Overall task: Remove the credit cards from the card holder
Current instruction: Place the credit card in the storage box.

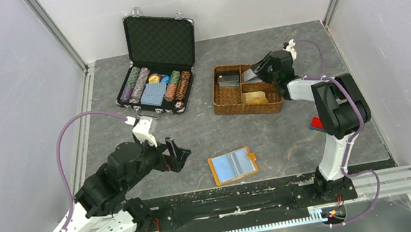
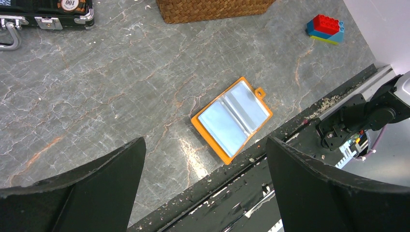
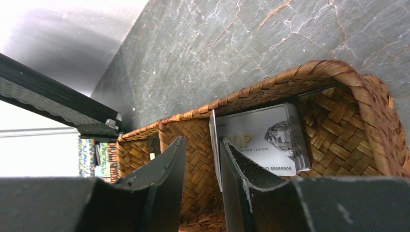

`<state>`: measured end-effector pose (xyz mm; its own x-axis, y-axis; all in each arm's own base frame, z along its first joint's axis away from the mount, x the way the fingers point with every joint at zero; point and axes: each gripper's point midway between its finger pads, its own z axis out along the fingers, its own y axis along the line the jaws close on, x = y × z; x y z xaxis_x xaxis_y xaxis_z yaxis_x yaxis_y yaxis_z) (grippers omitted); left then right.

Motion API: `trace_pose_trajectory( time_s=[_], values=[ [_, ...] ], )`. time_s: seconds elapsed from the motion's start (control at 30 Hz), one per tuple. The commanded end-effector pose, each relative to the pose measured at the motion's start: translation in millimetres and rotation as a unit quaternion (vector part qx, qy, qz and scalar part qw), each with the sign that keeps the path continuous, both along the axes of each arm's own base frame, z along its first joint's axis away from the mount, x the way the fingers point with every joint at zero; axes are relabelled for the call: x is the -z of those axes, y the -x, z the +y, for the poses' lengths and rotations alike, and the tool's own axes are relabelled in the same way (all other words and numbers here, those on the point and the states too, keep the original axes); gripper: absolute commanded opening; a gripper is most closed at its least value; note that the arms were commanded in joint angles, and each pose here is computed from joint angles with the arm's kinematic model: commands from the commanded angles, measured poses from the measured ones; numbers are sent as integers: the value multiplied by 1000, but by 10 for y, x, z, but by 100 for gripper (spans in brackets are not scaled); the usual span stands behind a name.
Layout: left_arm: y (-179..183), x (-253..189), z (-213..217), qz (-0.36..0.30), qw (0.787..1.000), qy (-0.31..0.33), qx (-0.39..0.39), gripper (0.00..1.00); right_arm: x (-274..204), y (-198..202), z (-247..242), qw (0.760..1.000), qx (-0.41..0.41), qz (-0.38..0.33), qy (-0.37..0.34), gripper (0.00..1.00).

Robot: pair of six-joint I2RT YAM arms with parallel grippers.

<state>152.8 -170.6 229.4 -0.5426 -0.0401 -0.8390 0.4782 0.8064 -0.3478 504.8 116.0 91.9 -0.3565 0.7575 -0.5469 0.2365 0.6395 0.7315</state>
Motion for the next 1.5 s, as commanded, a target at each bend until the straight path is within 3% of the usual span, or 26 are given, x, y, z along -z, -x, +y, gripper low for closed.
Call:
trace_pose_trajectory(
  time_s=[0.0, 0.5, 1.0, 1.47],
  values=[
    [-52, -40, 37, -32, 999, -18, 4, 100, 178, 7, -27, 998, -10, 40, 46, 35],
    [-59, -29, 28, -30, 999, -20, 4, 100, 180, -100, -89, 992, -28, 60, 108, 38],
    [-65, -33, 45, -33, 999, -20, 1, 100, -111, -196, -121, 986, -43, 53, 149, 41],
    [-84, 21, 38, -27, 999, -29, -1, 100, -360, -14, -92, 979, -88, 51, 176, 42]
  ],
)
